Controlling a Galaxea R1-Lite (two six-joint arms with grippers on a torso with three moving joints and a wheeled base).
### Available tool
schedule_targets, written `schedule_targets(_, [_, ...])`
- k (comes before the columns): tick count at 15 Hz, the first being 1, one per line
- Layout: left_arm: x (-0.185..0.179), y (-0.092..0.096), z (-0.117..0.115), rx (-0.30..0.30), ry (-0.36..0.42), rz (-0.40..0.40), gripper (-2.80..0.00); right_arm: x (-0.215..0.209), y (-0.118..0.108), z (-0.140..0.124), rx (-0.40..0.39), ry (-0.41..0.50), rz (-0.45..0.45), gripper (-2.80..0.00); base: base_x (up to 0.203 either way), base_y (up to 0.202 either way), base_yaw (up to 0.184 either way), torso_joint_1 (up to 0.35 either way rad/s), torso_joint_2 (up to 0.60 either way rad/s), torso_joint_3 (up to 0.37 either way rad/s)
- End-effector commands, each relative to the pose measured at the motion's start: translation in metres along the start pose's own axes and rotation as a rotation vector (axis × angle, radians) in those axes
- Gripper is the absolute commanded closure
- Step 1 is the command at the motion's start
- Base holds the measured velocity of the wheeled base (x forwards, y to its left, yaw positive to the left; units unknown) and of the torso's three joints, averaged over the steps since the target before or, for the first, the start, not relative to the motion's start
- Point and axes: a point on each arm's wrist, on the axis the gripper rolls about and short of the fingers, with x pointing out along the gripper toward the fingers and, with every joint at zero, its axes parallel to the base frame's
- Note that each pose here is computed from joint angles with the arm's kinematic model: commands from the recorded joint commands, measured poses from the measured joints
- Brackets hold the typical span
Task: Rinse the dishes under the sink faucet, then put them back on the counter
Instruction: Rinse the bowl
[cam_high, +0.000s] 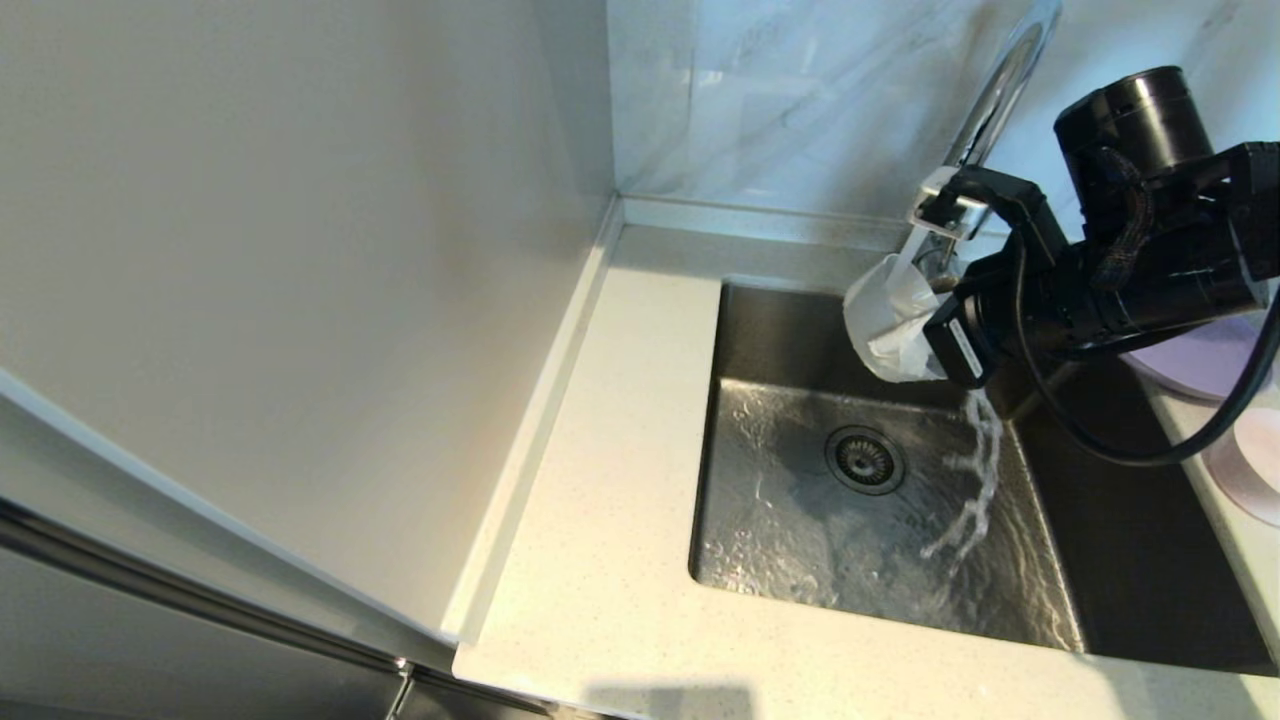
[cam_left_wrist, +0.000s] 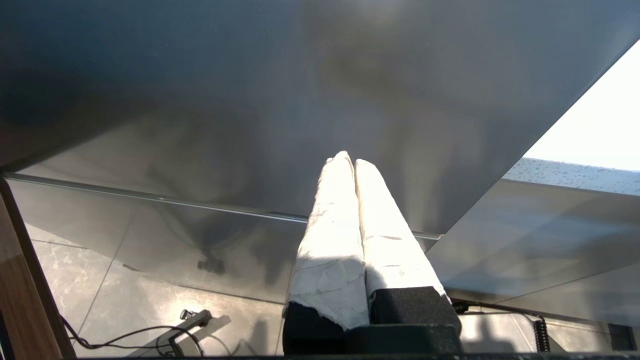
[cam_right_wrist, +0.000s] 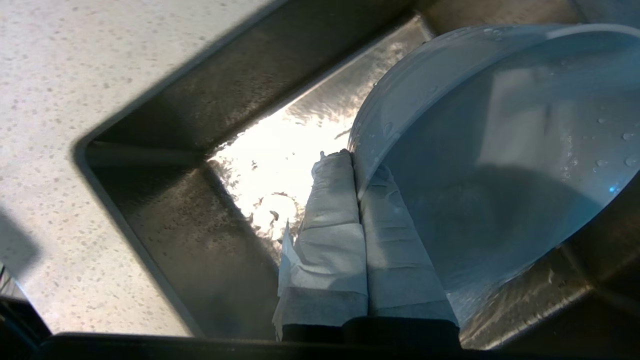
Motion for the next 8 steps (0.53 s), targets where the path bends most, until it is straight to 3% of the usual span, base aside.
schedule_targets(1, [0.0,0.0,0.0,0.0,0.0,0.0,0.0,-0.023,-0.01,-0.008,0.027,-0.008,-0.052,0.0,0.0,0.0,0.0,0.0,0.0,0.0])
schedule_targets(4, [0.0,0.0,0.0,0.0,0.0,-0.001,0.0,-0.058,-0.024,-0.032,0.097,0.001,-0.129,0.0,0.0,0.0,0.0,0.0,0.0,0.0])
schedule_targets(8, [0.0,0.0,0.0,0.0,0.0,-0.001,0.0,-0.084,-0.029,-0.063,0.228,0.008,-0.13,0.0,0.0,0.0,0.0,0.0,0.0,0.0])
